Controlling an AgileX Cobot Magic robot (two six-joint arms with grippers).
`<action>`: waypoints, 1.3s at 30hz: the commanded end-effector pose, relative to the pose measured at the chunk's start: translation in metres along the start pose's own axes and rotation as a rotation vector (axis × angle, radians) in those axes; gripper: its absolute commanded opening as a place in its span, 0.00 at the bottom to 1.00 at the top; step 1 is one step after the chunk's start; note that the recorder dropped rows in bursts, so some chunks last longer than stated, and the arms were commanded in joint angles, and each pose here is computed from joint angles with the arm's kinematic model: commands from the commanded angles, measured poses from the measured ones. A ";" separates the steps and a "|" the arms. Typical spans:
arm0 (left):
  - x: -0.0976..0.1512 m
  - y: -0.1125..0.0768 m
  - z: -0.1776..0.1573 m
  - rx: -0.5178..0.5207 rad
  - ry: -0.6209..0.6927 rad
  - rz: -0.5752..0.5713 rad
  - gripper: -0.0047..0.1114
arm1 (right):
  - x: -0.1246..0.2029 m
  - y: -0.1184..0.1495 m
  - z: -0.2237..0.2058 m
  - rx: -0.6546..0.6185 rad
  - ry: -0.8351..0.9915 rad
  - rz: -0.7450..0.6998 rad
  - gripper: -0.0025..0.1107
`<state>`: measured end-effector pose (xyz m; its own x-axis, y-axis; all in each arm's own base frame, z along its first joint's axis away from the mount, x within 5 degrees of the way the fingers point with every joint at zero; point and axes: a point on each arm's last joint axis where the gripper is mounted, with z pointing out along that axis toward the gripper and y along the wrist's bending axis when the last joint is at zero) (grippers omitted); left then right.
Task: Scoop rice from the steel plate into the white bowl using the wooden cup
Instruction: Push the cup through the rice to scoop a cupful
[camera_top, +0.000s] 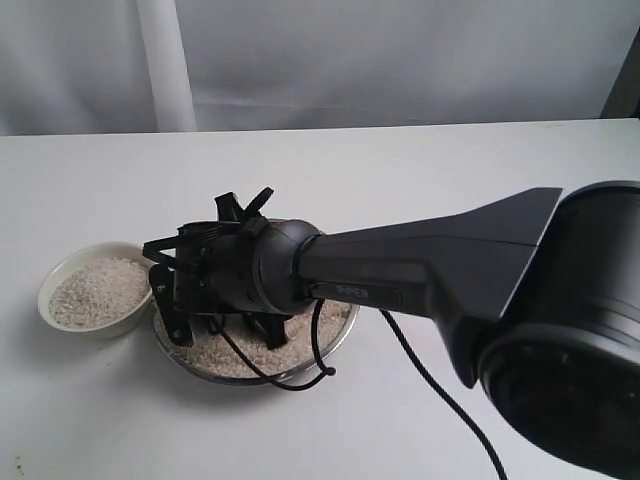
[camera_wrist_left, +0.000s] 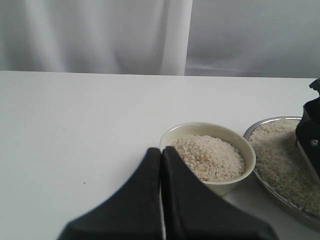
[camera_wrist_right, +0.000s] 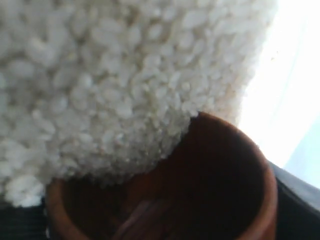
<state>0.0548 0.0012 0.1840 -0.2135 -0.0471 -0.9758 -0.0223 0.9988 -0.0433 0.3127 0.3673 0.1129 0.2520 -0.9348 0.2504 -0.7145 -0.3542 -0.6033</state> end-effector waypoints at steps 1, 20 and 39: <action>-0.003 0.000 -0.001 0.006 -0.019 -0.006 0.04 | -0.008 0.002 -0.005 -0.036 -0.082 0.071 0.02; -0.003 0.000 -0.001 0.006 -0.019 -0.006 0.04 | -0.009 0.004 -0.008 -0.127 -0.142 0.250 0.02; -0.003 0.000 -0.001 0.006 -0.019 -0.006 0.04 | 0.005 -0.007 -0.010 -0.257 -0.237 0.519 0.02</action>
<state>0.0548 0.0012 0.1840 -0.2135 -0.0471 -0.9758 -0.0223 0.9988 -0.0433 0.3129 0.3630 0.1233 -0.0326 -0.9848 -0.1706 -0.9053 0.1014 -0.4124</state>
